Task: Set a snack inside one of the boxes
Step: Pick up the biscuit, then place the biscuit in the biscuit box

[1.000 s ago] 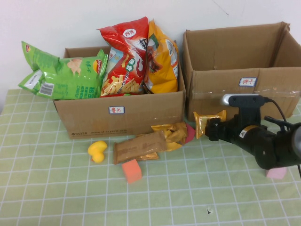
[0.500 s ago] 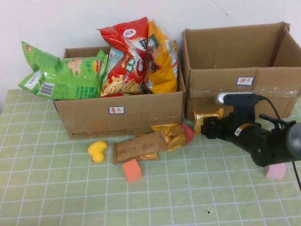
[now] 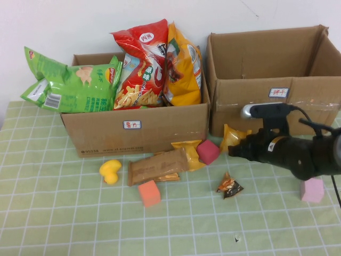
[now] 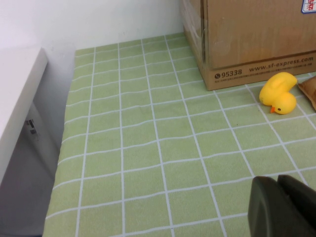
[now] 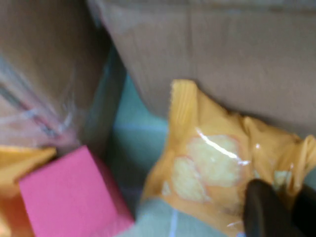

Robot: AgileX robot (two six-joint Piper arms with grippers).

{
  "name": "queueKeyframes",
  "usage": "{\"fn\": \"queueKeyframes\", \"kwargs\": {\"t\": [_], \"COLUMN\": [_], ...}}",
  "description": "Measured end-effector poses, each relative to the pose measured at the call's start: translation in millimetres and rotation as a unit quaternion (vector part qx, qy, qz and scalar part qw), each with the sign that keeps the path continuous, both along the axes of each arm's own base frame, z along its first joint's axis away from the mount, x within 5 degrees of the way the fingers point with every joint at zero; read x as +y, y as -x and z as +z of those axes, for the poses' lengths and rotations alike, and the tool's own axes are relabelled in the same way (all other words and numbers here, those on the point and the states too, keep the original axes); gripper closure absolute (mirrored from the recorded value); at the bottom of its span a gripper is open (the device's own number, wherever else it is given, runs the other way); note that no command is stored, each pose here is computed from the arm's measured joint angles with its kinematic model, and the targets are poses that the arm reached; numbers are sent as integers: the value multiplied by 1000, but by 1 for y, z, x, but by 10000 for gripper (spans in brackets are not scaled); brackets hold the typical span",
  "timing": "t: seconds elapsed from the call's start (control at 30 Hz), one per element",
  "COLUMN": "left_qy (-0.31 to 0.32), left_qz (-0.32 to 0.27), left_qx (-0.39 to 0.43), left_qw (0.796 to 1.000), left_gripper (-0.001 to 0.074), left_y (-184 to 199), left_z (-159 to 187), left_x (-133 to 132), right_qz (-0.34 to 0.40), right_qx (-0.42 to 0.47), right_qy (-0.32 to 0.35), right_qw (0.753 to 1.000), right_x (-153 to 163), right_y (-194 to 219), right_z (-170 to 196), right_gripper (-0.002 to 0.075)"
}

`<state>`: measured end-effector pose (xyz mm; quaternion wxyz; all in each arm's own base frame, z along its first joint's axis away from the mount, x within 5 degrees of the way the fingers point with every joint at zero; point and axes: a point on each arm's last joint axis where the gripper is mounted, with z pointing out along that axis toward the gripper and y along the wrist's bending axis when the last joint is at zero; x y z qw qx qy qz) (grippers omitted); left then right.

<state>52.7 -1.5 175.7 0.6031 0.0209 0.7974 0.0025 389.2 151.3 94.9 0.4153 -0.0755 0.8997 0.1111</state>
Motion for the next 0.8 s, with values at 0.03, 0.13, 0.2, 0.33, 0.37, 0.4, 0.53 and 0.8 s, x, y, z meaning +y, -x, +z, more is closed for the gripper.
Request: {"fn": "queueKeyframes", "kwargs": {"t": [0.03,0.13,0.2,0.33,0.37,0.4,0.53,0.8], "left_qy": [0,0,0,0,0,0,0,1], "left_qz": [0,0,0,0,0,0,0,0], "left_qx": [0,0,0,0,0,0,0,0], "left_qw": [1000,1000,1000,1000,1000,1000,1000,1000], "left_gripper": [737,738,738,738,738,738,738,738], "left_y": [0,0,0,0,0,0,0,0], "left_z": [0,0,0,0,0,0,0,0], "left_x": [0,0,0,0,0,0,0,0], "right_qz": [1,5,12,24,25,26,35,47], "right_qx": [7,26,30,17,15,13,15,-55], "right_qy": [2,7,12,18,18,18,29,29], "right_qw": [1000,1000,999,999,999,999,999,997], "right_x": [0,-2,-3,-5,-5,-6,-10,-18], "right_y": [1,7,11,17,20,22,33,51], "right_z": [3,18,33,67,76,84,110,168], "right_gripper": [672,704,711,714,715,715,716,717]}}
